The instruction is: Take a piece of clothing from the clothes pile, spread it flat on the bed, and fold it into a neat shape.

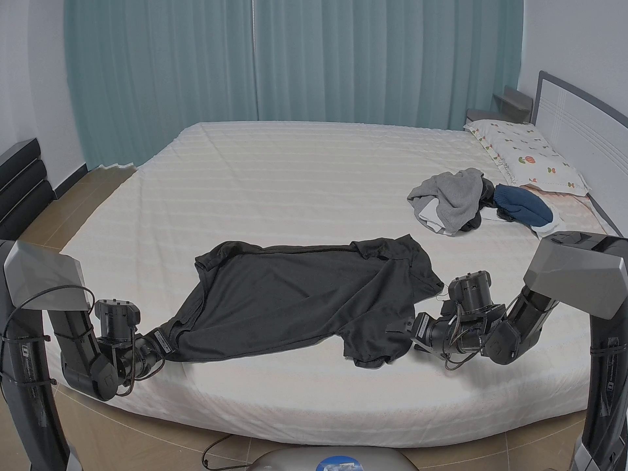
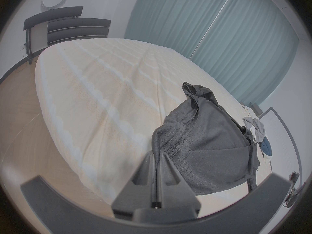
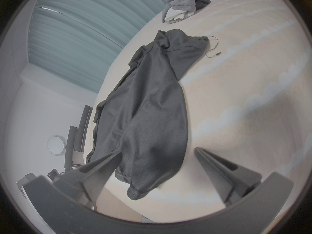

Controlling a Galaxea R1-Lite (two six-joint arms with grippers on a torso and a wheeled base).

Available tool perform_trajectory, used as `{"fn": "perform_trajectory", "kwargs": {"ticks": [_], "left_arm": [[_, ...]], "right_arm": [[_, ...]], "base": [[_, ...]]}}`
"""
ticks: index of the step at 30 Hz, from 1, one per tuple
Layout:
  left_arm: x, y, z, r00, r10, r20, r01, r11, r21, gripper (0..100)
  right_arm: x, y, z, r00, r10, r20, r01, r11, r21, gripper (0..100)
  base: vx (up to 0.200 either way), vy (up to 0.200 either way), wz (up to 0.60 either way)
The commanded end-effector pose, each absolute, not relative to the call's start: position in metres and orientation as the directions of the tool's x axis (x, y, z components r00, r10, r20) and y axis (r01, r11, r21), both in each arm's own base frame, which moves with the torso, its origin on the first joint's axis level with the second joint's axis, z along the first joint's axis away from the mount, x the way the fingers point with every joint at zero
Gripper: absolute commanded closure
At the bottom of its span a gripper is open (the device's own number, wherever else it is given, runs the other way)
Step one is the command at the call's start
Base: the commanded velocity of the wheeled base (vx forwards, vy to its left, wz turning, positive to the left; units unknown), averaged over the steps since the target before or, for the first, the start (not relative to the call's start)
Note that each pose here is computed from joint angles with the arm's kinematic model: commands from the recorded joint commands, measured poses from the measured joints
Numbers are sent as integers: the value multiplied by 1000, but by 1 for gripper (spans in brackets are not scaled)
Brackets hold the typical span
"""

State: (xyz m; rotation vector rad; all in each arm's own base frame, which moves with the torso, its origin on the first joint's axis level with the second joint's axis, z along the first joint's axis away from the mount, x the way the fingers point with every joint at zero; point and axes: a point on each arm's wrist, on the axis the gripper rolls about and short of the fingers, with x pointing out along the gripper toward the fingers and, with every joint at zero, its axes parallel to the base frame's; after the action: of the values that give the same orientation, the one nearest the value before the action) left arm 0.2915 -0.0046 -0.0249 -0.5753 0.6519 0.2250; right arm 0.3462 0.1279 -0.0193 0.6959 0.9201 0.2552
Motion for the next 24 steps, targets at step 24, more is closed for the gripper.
{"fn": "perform_trajectory", "kwargs": {"ticks": [24], "left_arm": [[266,-9,-6,763,8,-647,-299,891,-341,100]], "right_arm": [[262,53,46,498,362,-788,116,873,474,100]], "base": [[0,0,0]]}}
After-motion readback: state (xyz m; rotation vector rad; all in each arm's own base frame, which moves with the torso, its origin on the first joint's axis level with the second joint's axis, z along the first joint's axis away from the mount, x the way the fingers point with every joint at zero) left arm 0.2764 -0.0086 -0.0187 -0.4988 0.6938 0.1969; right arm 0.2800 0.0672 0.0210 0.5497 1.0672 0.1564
